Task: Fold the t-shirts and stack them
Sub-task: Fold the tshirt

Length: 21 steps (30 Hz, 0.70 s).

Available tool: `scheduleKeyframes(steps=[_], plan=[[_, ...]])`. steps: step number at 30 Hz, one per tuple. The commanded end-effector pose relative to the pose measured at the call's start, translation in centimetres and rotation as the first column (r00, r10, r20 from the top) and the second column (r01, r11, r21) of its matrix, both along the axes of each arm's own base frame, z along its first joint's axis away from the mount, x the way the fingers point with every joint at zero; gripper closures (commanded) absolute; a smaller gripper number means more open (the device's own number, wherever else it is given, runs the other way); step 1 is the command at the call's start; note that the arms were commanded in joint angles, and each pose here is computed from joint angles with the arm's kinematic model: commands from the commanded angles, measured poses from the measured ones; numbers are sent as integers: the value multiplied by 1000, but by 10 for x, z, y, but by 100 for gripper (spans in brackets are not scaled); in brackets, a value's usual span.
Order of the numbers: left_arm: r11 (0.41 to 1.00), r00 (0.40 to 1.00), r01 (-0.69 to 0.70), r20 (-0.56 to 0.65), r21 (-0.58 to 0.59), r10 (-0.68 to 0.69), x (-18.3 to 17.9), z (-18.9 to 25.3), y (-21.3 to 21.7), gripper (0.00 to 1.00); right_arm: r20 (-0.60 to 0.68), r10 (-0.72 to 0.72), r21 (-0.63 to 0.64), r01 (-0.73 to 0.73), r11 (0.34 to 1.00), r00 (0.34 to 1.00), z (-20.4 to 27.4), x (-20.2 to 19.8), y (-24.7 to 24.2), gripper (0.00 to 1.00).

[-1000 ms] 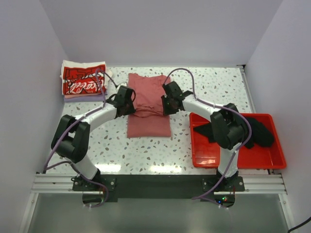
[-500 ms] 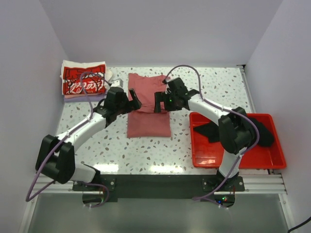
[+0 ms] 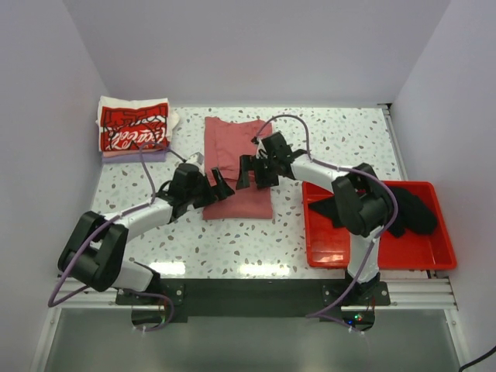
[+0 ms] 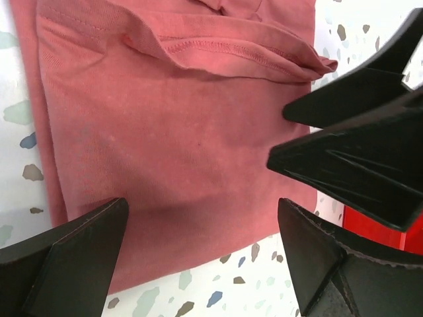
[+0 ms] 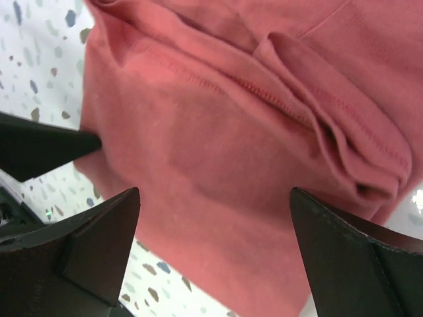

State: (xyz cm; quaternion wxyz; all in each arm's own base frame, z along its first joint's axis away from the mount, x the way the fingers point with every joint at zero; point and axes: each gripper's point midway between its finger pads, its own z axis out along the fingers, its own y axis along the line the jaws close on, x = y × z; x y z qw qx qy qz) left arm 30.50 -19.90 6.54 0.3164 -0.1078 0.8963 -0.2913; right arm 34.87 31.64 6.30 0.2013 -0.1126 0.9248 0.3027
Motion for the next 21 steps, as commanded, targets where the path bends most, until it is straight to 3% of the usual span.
scheduleKeyframes(steps=[1,8,15,21], plan=[[999,999,18,34,-36,-17,4,0,-7,0,43,-5,48,3,999,999,9,23,18,1],[999,1000,7,-28,45,-6,-5,-30,5,0,141,-97,16,95,995,985,4,58,18,1],[994,998,6,-71,111,2,-16,-48,17,0,301,-215,17,220,975,929,13,106,13,1],[992,997,9,-71,123,0,-21,-49,21,0,388,-181,-28,208,978,904,20,132,17,1]])
